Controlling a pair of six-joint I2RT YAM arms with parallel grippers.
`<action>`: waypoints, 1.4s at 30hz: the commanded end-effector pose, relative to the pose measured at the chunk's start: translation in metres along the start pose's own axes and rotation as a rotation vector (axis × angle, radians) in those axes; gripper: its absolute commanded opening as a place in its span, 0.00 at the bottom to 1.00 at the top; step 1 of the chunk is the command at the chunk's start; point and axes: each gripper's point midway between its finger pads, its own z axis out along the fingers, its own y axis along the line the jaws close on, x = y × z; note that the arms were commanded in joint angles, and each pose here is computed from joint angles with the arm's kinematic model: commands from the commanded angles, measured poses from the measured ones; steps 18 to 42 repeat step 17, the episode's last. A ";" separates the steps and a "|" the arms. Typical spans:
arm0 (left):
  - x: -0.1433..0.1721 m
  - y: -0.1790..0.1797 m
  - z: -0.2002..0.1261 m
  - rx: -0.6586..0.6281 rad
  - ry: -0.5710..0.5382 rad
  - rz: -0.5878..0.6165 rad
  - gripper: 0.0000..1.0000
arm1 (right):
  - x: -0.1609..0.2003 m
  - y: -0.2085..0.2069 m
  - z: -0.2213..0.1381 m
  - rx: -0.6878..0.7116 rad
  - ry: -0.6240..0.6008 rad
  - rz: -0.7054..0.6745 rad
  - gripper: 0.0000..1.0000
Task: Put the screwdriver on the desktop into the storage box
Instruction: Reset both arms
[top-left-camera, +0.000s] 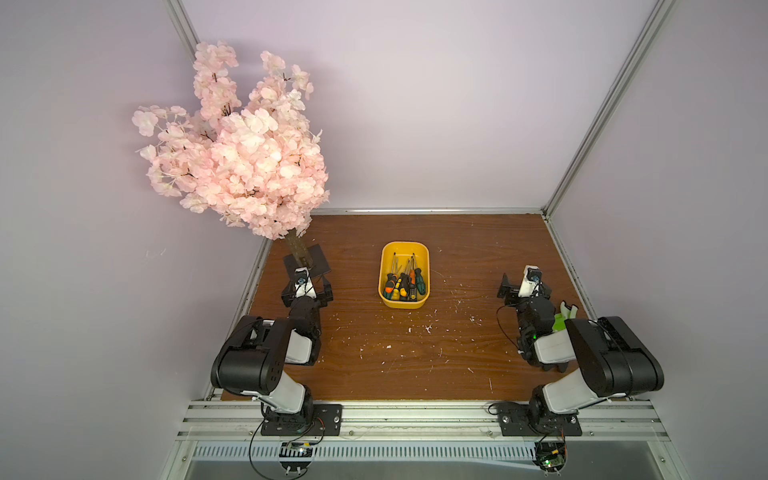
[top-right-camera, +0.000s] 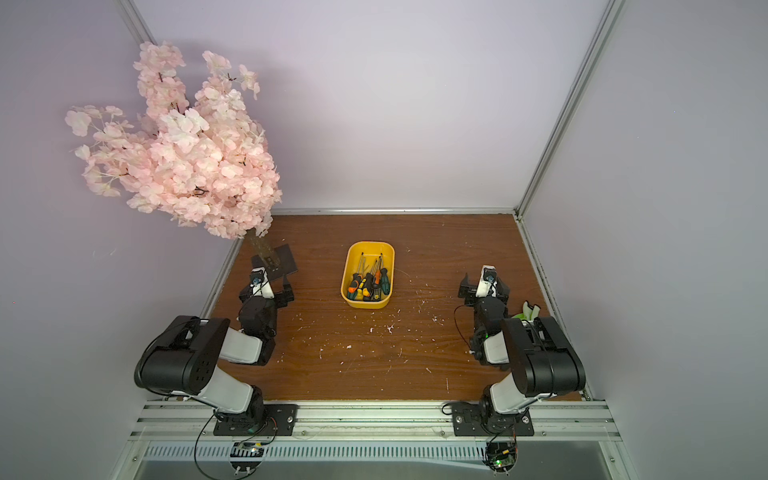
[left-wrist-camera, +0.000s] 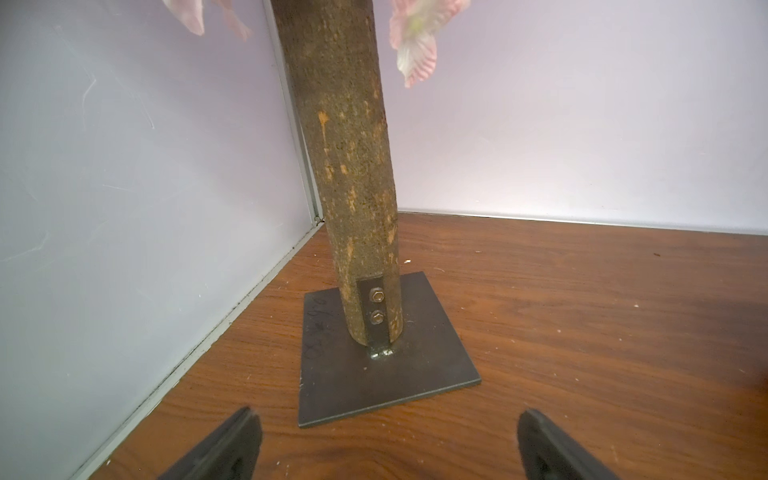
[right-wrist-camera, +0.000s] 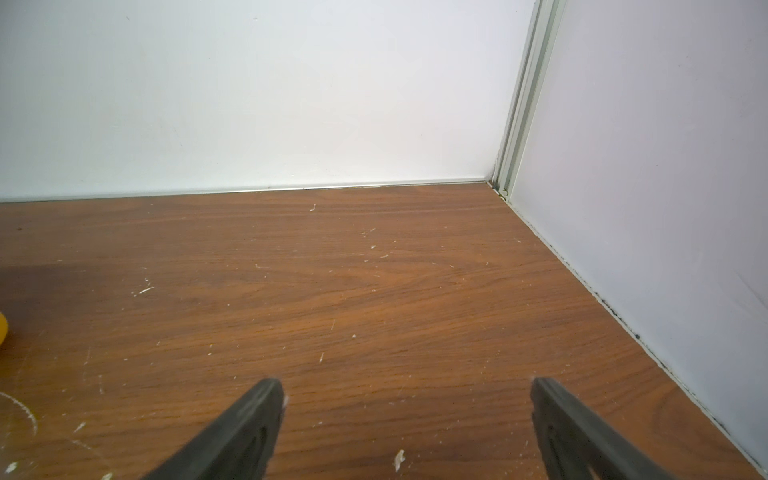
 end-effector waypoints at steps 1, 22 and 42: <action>-0.009 0.001 0.001 -0.016 -0.034 0.002 0.99 | -0.007 0.002 0.001 -0.008 -0.024 -0.007 0.99; -0.009 0.001 -0.001 -0.014 -0.037 0.002 0.99 | -0.008 0.014 0.000 -0.068 -0.030 -0.036 0.99; -0.009 0.001 -0.001 -0.014 -0.037 0.002 0.99 | -0.008 0.014 0.000 -0.068 -0.030 -0.036 0.99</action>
